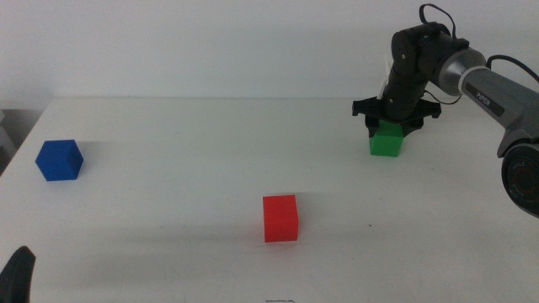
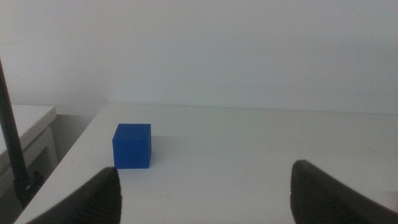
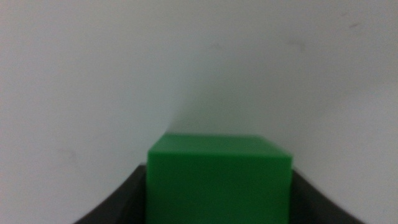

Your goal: Stack red cubes first, then green, then blue cubes in a specific spot.

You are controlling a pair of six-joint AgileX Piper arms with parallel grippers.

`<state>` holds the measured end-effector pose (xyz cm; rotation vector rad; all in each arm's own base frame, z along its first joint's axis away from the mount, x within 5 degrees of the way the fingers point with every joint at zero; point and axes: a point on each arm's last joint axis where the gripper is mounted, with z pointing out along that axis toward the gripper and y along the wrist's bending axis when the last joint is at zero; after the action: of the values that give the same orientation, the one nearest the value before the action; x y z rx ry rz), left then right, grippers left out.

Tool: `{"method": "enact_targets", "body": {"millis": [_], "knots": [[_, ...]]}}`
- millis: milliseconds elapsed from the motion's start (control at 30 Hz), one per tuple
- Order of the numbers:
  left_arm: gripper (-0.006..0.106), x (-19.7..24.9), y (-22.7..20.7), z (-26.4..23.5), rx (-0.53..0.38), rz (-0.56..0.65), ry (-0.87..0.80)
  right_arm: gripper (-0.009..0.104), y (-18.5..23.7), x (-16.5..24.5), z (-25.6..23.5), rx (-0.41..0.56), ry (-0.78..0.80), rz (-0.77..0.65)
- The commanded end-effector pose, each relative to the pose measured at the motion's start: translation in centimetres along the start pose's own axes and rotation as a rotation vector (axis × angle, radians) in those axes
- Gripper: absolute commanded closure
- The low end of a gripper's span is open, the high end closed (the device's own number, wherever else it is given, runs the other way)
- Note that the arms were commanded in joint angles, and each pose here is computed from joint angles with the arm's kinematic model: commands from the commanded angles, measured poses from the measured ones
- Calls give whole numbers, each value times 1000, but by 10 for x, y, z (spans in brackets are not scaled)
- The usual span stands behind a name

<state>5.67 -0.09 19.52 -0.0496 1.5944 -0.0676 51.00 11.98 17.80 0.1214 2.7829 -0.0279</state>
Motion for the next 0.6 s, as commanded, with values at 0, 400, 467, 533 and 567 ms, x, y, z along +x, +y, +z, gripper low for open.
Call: {"method": "enact_targets", "body": {"millis": [0,400,467,533,567], "knots": [[8,-10,0,-2,6,-14,-105,88,-6,-16,-48,-27,-114,-34],[8,-10,0,-2,6,-14,-105,96,16,40,-143,27,-131,-73],[8,-10,0,-2,6,-14,-105,96,25,59,-163,8,-157,-56],[8,-10,0,-2,6,-14,-105,96,37,82,-185,-35,-176,-59],[8,-10,0,-2,6,-14,-105,96,43,90,-194,-55,-187,-67]]}}
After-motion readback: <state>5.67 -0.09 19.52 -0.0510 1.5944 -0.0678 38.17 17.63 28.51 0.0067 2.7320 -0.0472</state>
